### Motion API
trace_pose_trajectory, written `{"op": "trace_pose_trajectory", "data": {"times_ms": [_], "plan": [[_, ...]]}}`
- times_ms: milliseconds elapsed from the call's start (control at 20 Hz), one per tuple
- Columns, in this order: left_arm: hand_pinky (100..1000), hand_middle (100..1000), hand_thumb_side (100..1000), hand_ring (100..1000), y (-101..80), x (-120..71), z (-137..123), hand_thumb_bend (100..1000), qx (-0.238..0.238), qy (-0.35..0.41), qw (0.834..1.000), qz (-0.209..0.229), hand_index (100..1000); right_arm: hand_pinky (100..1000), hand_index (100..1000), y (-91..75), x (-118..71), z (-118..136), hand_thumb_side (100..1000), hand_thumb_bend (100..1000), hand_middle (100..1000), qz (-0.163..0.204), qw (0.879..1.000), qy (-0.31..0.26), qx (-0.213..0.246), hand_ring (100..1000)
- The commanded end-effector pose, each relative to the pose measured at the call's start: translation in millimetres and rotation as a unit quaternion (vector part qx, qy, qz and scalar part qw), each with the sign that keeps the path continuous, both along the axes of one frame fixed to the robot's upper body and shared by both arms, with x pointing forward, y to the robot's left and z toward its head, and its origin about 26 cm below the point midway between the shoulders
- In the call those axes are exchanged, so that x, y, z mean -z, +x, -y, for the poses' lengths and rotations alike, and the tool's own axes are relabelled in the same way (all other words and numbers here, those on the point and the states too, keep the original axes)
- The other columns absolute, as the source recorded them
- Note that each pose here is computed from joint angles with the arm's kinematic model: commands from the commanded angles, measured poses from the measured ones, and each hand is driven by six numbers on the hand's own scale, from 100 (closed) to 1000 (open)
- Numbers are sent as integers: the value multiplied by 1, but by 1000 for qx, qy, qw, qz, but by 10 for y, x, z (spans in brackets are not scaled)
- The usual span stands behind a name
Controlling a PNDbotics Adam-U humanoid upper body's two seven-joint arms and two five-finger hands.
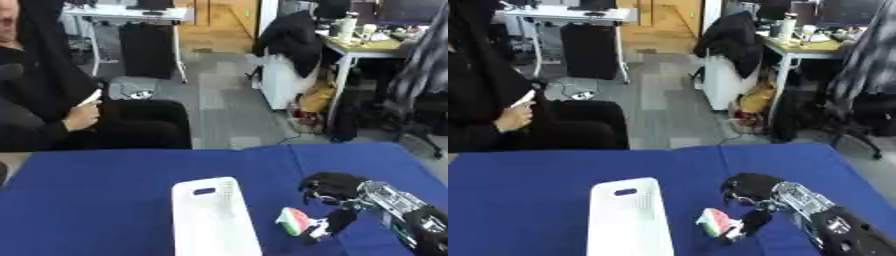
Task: Pick up objects on the table and place them in the box.
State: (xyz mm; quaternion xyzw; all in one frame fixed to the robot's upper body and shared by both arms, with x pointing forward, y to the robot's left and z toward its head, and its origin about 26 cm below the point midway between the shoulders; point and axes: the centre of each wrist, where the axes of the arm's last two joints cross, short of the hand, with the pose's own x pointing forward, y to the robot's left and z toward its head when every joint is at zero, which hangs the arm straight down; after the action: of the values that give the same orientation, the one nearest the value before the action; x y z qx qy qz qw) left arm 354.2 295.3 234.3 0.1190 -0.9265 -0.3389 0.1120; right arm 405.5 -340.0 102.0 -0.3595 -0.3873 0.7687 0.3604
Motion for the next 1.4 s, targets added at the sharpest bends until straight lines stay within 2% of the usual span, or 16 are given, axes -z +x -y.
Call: {"op": "trace_pose_trajectory", "data": {"times_ms": [50,150,700,950,1050,1250,1400], "plan": [[509,447,801,600,-11,-92,-26,134,1,10,1000,10,719,1000,782,44,-117,57,1000,839,906,12,1000,-5,8,1000],[509,446,802,600,-11,-89,-26,134,1,9,1000,9,719,1000,778,43,-94,80,1000,797,908,4,1000,-5,15,1000],[506,440,806,600,-16,-52,-18,128,5,12,1000,3,718,1000,761,91,28,137,1000,772,921,-6,998,-48,41,1000],[507,439,806,600,-14,-42,-24,127,6,14,1000,1,717,1000,748,128,39,134,1000,810,930,31,997,-51,46,1000],[507,437,807,600,-14,-34,-26,126,6,14,1000,-1,717,1000,749,154,54,101,1000,775,933,44,997,-52,45,1000],[506,436,808,600,-11,-22,-27,125,7,15,1000,-3,717,1000,748,199,149,88,1000,703,941,37,996,-68,46,1000],[507,436,808,600,-9,-19,-29,125,8,15,1000,-3,717,1000,749,230,227,93,1000,735,933,28,996,-75,45,1000]]}}
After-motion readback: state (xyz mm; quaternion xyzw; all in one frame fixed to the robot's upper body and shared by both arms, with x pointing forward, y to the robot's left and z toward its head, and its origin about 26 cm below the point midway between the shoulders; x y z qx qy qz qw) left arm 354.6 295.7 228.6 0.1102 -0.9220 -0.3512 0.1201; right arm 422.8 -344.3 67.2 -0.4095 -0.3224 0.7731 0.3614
